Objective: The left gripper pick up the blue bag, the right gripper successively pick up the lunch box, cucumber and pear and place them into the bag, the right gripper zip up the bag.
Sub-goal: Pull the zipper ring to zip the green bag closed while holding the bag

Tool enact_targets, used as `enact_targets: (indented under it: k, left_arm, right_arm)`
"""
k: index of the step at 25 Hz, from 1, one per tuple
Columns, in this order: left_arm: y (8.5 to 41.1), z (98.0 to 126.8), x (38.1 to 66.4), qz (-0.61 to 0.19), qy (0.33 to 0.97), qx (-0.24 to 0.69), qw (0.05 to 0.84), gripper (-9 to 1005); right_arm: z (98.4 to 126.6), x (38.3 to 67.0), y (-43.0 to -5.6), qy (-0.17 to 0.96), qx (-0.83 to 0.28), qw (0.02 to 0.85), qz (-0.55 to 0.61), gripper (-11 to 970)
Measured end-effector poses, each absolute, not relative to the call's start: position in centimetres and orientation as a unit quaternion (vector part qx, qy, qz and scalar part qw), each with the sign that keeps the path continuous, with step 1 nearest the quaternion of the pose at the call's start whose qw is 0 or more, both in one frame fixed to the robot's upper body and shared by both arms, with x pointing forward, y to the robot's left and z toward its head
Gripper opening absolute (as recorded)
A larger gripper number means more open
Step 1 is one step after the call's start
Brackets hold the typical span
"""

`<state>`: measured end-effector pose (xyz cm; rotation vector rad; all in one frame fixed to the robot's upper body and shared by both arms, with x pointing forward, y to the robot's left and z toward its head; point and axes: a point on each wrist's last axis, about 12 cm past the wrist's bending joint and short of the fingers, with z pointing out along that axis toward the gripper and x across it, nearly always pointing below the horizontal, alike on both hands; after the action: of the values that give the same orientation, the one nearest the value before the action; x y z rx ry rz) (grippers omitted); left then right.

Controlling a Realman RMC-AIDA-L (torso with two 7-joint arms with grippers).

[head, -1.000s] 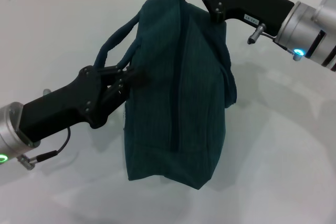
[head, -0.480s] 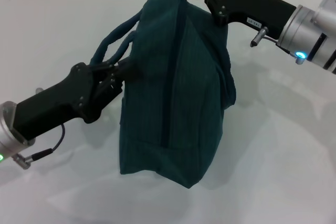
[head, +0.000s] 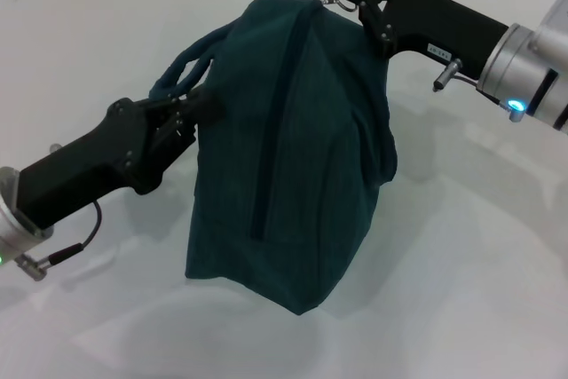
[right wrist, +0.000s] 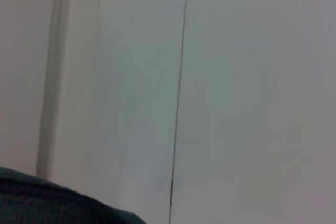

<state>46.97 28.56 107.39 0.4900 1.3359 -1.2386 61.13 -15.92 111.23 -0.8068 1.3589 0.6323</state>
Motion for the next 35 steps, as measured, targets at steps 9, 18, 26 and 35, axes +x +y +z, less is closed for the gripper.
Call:
enact_targets:
  k: [9,18,26,35]
  left_arm:
    - [29.3,107.1,47.2,-0.503,0.586,0.191,0.606,56]
    - [29.7,106.6,47.0,-0.474,0.591,0.163,0.633,81]
    - [29.5,106.5,46.8,-0.478,0.587,0.151,0.636,103]
    - [30.4,106.7,46.6,-0.464,0.565,0.089,0.677,432]
  right_arm:
    - [111.0,61.4,-16.8,0.611,-0.34,0.663,0.266,-1]
    - [110.6,61.4,-17.5,0.621,-0.33,0.663,0.258,-1]
    - [110.8,61.2,-17.5,0.613,-0.332,0.667,0.264,-2]
    - [111.0,61.1,-17.5,0.605,-0.335,0.669,0.271,-1]
